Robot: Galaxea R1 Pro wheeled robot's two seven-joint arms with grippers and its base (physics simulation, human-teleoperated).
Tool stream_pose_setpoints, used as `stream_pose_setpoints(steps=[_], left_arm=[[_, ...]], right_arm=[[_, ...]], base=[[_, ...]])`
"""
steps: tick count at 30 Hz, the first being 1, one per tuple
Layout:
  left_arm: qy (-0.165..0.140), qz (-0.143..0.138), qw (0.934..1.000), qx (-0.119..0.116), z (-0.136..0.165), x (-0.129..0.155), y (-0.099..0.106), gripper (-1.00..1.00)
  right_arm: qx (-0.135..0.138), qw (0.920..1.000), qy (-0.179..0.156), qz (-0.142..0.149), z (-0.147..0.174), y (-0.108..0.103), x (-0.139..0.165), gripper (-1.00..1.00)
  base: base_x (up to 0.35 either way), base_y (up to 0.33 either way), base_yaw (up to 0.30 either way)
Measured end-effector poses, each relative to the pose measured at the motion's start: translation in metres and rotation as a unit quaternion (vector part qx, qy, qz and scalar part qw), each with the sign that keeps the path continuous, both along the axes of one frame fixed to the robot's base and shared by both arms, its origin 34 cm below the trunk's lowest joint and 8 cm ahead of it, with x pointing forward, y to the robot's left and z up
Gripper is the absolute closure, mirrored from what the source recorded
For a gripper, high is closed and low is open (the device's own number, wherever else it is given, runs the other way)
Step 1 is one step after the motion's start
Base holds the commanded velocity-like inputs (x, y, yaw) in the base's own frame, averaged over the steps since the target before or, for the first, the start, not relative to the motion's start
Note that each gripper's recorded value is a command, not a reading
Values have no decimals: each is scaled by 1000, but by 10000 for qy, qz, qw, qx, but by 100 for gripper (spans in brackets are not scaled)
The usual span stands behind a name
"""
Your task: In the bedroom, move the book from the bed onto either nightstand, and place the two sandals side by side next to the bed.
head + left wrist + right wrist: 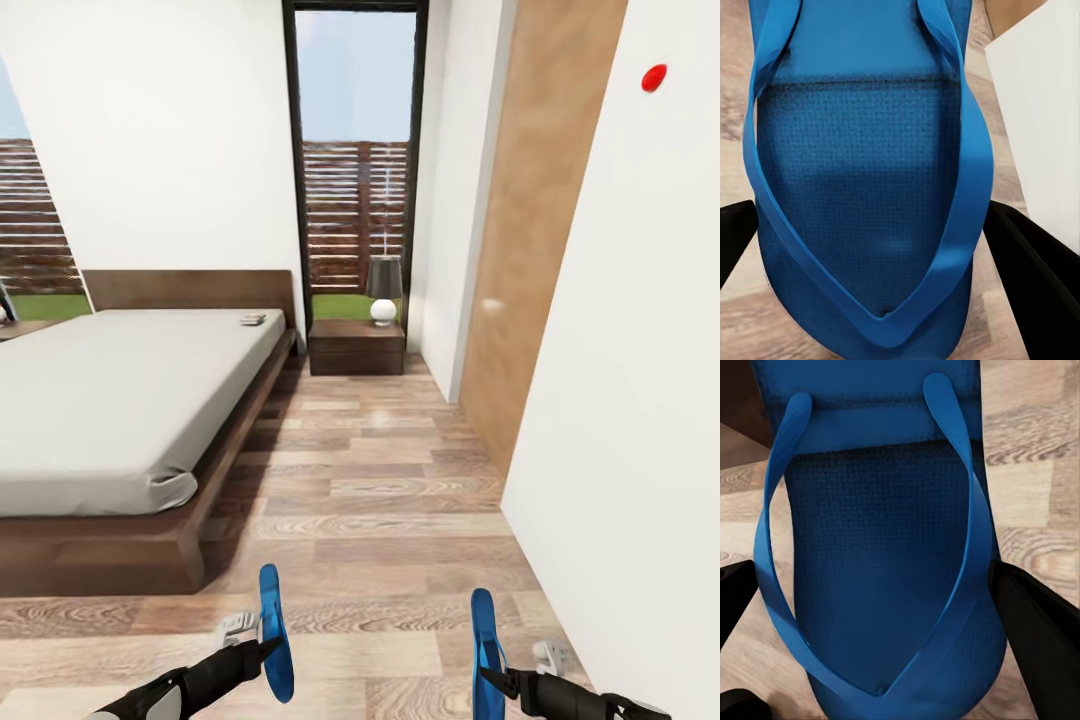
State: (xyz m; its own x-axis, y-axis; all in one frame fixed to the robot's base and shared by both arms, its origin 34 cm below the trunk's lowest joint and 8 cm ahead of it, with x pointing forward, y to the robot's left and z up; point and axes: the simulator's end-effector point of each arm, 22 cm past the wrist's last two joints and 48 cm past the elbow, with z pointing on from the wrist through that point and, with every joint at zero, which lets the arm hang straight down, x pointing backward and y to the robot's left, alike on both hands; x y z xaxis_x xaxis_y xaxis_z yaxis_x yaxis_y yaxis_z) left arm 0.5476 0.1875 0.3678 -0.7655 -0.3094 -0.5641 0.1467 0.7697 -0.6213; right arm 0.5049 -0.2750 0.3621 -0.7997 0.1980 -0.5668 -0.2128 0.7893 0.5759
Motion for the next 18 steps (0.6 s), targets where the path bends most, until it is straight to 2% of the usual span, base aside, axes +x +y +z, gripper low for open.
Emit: stream_pose_setpoints(steps=[18], left_arm=[[4, -1, 10000, -1, 0, 0, 0, 100]], right_arm=[[-5, 10000, 1, -3, 0, 0, 0, 100]], base=[[323, 0, 0]])
